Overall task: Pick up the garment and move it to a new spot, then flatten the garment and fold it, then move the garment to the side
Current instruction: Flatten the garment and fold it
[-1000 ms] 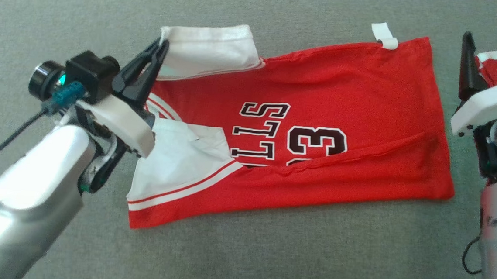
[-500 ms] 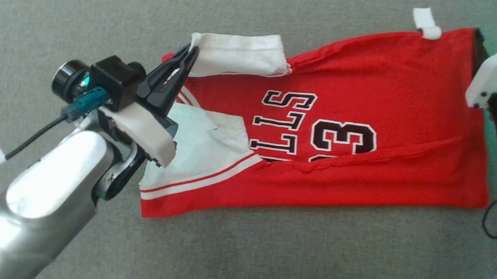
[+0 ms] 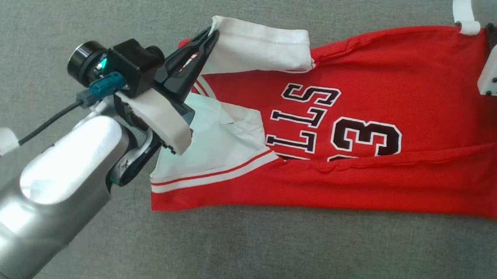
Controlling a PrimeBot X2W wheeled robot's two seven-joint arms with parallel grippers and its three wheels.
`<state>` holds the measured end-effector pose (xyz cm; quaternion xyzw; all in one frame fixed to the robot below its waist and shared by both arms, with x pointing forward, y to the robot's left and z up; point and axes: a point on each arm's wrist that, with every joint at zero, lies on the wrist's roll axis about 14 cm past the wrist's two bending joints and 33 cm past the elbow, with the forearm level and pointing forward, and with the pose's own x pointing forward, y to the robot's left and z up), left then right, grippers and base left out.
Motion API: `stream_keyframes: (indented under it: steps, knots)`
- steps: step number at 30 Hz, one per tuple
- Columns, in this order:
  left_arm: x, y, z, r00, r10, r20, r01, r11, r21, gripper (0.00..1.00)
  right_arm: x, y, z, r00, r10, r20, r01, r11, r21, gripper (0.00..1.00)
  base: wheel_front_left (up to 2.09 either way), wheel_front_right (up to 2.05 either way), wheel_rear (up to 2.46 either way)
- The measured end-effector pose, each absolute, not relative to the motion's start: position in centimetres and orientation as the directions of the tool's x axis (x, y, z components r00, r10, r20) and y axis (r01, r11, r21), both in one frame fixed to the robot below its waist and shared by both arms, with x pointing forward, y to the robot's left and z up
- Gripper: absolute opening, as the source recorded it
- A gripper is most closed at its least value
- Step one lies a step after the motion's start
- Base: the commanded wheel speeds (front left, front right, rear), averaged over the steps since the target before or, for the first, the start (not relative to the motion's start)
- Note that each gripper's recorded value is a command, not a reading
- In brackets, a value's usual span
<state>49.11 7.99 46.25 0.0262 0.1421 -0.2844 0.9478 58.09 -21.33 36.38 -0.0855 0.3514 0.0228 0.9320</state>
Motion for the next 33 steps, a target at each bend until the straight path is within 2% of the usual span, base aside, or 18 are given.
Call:
stream_keyframes:
  steps: [1, 7, 11, 19, 29, 33]
  knots:
    - [49.2, 8.0, 46.3, 0.799, -0.530, -0.285, 0.546, 0.838, -0.028, 0.00, 58.1, -21.3, 36.4, 0.750, -0.018, -0.661, -0.104, 0.984, -0.145, 0.02, 0.00, 0.00, 0.00]
    - [49.7, 8.2, 46.5, 0.805, -0.522, -0.283, 0.542, 0.840, -0.010, 0.00, 57.3, -21.2, 36.9, 0.764, -0.008, -0.645, -0.110, 0.983, -0.144, 0.00, 0.00, 0.00, 0.00]
    - [50.8, 9.4, 46.9, 0.825, -0.490, -0.281, 0.515, 0.857, 0.020, 0.00, 57.2, -21.2, 38.3, 0.807, 0.004, -0.590, -0.103, 0.986, -0.134, 0.00, 0.00, 0.00, 0.00]
    - [56.2, 11.2, 51.0, 0.883, -0.424, -0.204, 0.452, 0.883, 0.124, 0.00, 59.7, -21.0, 44.4, 0.914, 0.031, -0.405, -0.063, 0.996, -0.065, 0.00, 0.00, 0.00, 0.00]
    - [62.3, 11.8, 54.4, 0.920, -0.377, -0.107, 0.392, 0.884, 0.256, 0.00, 61.4, -20.0, 48.2, 0.967, 0.076, -0.242, -0.072, 0.997, 0.026, 0.00, 0.00, 0.00, 0.00]
    - [64.0, 11.8, 55.9, 0.931, -0.363, -0.044, 0.362, 0.897, 0.256, 0.00, 61.9, -19.7, 49.1, 0.976, 0.094, -0.198, -0.082, 0.995, 0.064, 0.00, 0.00, 0.00, 0.00]
